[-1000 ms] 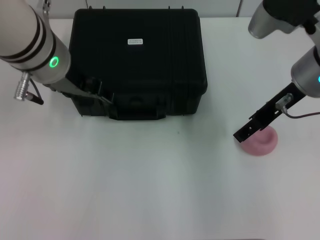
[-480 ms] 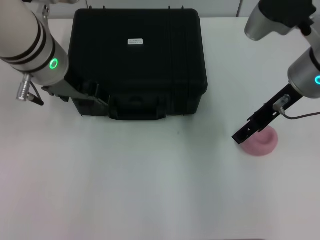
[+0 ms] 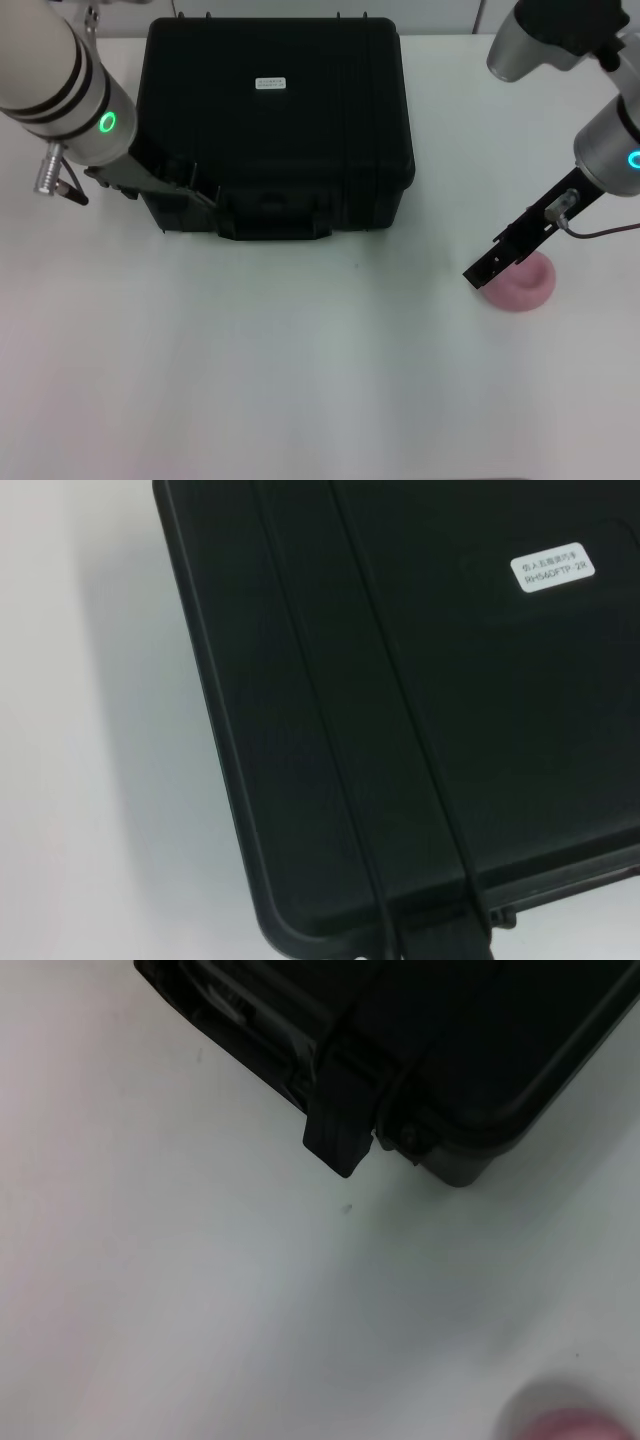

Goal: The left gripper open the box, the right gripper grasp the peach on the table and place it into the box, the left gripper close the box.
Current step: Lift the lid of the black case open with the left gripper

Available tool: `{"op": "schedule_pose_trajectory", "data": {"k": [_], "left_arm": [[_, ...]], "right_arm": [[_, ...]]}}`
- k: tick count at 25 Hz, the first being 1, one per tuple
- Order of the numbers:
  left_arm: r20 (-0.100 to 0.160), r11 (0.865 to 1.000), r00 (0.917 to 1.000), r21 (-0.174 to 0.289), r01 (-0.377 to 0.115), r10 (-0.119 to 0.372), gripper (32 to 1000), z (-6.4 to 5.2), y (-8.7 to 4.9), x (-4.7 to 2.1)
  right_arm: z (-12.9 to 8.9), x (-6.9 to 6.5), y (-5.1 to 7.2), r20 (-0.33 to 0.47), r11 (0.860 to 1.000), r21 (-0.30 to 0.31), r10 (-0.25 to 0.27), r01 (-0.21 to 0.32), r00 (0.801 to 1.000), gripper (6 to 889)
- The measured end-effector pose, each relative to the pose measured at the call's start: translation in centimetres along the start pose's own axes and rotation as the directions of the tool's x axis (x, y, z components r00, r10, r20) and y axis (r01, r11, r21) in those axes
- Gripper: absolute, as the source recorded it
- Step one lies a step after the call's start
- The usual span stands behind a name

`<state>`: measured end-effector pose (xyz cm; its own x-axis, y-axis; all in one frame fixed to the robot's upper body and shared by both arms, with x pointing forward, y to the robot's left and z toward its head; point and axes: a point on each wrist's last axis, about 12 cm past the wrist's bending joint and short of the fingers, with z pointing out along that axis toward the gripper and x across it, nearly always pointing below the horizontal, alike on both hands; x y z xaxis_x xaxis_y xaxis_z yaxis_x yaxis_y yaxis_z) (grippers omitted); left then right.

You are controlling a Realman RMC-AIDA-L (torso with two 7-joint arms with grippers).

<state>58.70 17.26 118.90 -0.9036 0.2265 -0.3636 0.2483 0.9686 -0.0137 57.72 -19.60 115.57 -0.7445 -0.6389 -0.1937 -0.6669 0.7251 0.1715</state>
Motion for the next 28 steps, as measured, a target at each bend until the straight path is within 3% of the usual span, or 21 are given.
{"op": "schedule_pose_trajectory", "data": {"k": [9, 24, 28], "left_arm": [[-0.018, 1.0, 0.9998, -0.004, -0.002, 0.002, 804, 0.63, 0.0, -0.15], [-0.019, 1.0, 0.9998, -0.009, -0.01, 0.01, 728, 0.66, 0.14, -0.15], [-0.02, 1.0, 0.9998, -0.009, -0.01, 0.01, 545, 0.64, 0.13, -0.15]], "right_arm": [[-0.06, -0.11, 0.04, 0.002, 1.0, 0.001, -0.004, 0.004, 1.0, 827], [-0.01, -0.09, 0.01, 0.001, 1.0, 0.001, -0.005, 0.005, 1.0, 824], [0.13, 0.0, -0.03, -0.005, 1.0, -0.003, -0.004, 0.004, 1.0, 823]]}}
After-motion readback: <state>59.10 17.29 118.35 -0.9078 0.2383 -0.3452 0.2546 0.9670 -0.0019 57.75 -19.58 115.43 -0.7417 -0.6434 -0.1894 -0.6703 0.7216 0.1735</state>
